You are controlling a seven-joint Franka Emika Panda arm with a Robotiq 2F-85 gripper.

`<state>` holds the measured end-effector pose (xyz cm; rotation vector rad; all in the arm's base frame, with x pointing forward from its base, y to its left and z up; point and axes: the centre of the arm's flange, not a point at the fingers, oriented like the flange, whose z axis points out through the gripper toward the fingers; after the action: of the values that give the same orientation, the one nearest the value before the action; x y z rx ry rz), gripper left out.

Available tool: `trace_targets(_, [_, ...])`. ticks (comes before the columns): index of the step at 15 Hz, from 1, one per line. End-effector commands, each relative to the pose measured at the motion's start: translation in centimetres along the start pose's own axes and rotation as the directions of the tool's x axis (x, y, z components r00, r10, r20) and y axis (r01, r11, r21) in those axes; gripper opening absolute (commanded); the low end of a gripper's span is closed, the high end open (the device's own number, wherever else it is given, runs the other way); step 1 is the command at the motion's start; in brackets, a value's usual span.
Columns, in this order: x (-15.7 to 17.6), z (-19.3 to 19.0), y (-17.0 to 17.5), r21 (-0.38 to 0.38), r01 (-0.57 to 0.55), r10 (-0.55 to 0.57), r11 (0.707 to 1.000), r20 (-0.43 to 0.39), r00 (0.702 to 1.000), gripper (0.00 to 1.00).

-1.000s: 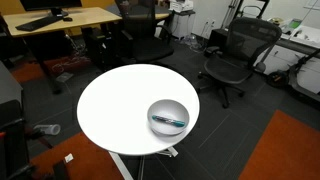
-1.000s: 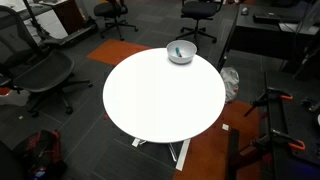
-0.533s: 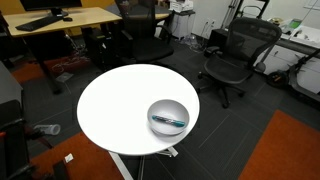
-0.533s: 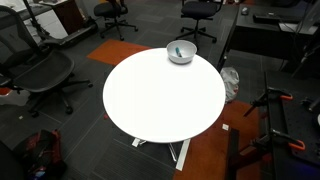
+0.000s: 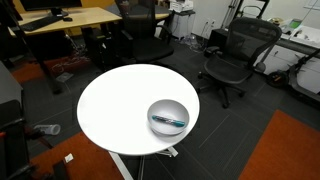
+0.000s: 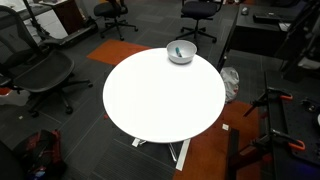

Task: Remove the green object from the grey bowl

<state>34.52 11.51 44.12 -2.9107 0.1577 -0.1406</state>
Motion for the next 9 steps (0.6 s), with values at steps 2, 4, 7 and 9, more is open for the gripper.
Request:
trace_targets(2, [4.0,-1.2,1.7,-0.02,-0.047,0.045,0.999,-0.075,0.996,1.0])
trace_targets(4, [5.7,-1.5,3.0,-0.037,-0.072,0.067,0.997,-0.11,0.992,1.0])
trace_targets(7, [8.6,-2.4,5.9,-0.057,-0.119,0.109,0.991,-0.155,0.982,1.0])
trace_targets(9, [10.5,-3.1,8.0,-0.069,-0.16,0.144,0.985,-0.19,0.971,1.0])
